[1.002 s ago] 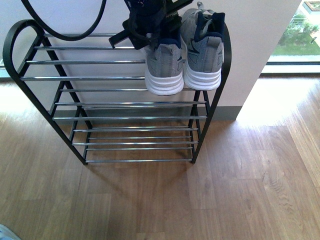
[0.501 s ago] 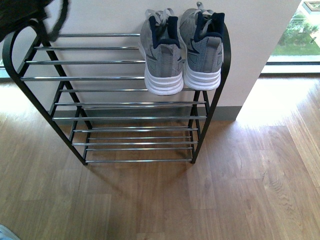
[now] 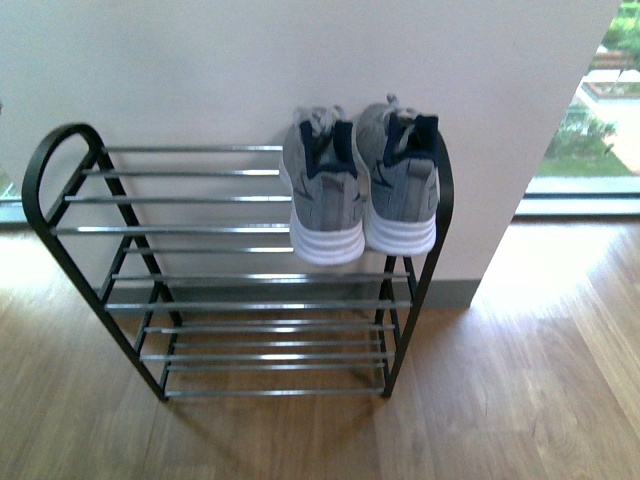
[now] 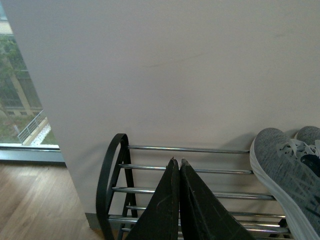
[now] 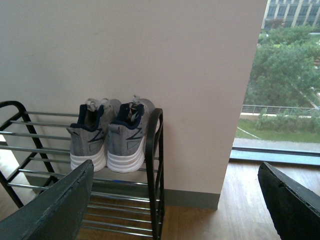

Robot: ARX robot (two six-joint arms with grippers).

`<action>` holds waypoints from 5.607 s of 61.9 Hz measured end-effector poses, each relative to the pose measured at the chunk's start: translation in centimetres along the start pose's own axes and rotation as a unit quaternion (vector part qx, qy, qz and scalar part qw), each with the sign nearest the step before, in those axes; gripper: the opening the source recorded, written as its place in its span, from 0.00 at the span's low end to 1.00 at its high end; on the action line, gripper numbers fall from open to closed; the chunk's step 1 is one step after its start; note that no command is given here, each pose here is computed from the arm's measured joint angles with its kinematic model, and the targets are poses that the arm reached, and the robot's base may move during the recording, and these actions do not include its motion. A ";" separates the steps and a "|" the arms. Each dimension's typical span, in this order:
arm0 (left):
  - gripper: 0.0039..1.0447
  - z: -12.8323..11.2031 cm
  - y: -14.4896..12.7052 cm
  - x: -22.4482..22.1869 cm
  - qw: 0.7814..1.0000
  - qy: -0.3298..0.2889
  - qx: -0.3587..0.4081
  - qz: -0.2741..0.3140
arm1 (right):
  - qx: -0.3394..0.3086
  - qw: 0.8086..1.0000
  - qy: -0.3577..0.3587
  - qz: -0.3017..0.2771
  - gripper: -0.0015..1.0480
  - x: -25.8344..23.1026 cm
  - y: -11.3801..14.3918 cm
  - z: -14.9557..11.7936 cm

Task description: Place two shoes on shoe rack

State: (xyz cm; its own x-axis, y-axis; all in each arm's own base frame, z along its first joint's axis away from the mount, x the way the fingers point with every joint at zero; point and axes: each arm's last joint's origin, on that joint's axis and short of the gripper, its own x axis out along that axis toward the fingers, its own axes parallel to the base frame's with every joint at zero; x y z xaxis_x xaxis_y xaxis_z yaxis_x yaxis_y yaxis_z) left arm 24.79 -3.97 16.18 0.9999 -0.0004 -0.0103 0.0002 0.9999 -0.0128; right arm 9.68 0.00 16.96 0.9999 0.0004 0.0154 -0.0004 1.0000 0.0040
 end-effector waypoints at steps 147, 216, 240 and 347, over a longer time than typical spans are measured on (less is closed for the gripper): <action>0.01 0.5 3.9 -15.0 1.000 -0.007 0.001 -0.001 | 0.000 1.000 0.000 0.000 0.91 0.0 0.0 0.0; 0.91 0.5 3.9 -15.0 1.000 -0.005 0.003 -0.002 | 0.000 1.000 0.000 -0.001 0.91 0.0 0.0 0.0; 0.91 0.5 3.9 -15.0 1.000 -0.004 0.003 0.000 | 0.000 1.000 0.001 0.001 0.91 0.0 0.0 0.0; 0.91 0.5 3.9 -15.0 1.000 -0.004 0.003 -0.001 | 0.000 1.000 0.001 -0.001 0.91 0.0 0.0 0.0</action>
State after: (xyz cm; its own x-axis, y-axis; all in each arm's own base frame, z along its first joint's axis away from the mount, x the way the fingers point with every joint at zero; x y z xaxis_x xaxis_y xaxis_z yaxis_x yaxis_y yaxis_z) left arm 9.78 -0.03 16.74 1.0000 -0.0031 -0.0013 0.0030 1.0000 -0.0078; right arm 9.69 0.00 16.94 0.9999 -0.0023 0.0132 0.0022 1.0000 0.0033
